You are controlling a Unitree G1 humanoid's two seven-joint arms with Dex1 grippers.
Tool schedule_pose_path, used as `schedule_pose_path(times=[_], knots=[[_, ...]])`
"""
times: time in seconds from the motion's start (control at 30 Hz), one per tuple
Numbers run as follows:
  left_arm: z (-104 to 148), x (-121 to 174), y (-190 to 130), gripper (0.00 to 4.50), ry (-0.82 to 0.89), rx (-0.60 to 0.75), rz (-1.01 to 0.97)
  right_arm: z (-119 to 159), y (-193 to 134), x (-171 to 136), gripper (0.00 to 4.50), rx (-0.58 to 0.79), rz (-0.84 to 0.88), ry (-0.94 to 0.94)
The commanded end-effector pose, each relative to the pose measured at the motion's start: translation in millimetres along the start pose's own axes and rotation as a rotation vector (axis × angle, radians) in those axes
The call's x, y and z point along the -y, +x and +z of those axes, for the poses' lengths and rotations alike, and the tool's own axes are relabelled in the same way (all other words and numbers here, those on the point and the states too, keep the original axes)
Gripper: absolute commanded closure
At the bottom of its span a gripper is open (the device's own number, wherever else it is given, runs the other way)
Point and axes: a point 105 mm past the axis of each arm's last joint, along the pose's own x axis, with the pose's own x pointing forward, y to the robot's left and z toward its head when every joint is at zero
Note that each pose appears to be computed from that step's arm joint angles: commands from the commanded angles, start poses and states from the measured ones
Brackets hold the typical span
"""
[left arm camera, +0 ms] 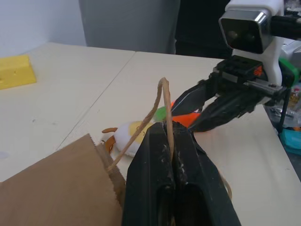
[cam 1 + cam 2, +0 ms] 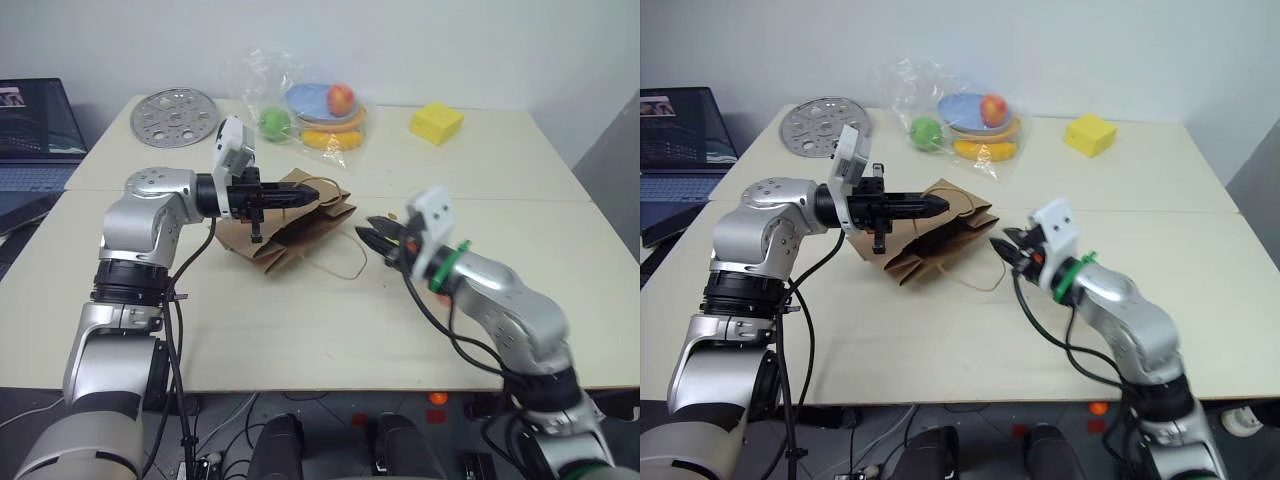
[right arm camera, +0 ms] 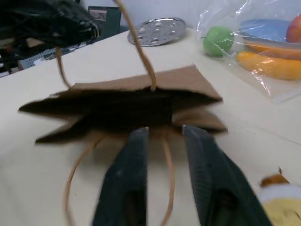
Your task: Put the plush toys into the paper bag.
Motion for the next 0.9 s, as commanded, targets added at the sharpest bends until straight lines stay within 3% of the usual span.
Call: schedule_pose_path(times=[0.03, 0.23, 0.63, 0.9], knots=[[14, 6, -2, 4.50, 0.051, 0.031, -0.014, 9, 23, -13, 4.47, 0.034, 0.045, -0.042], [19, 8, -5, 4.50, 0.047, 0.056, -0.002, 0, 55, -27, 4.47, 0.047, 0.092, -0.003], [32, 2, -22, 4.50, 0.070, 0.080, 0.101, -88, 90, -19, 4.47, -0.171, -0.038, 0.016], [73, -46, -53, 4.50, 0.255, 0.265, 0.512, -98, 93, -15, 4.47, -0.191, -0.102, 0.045]])
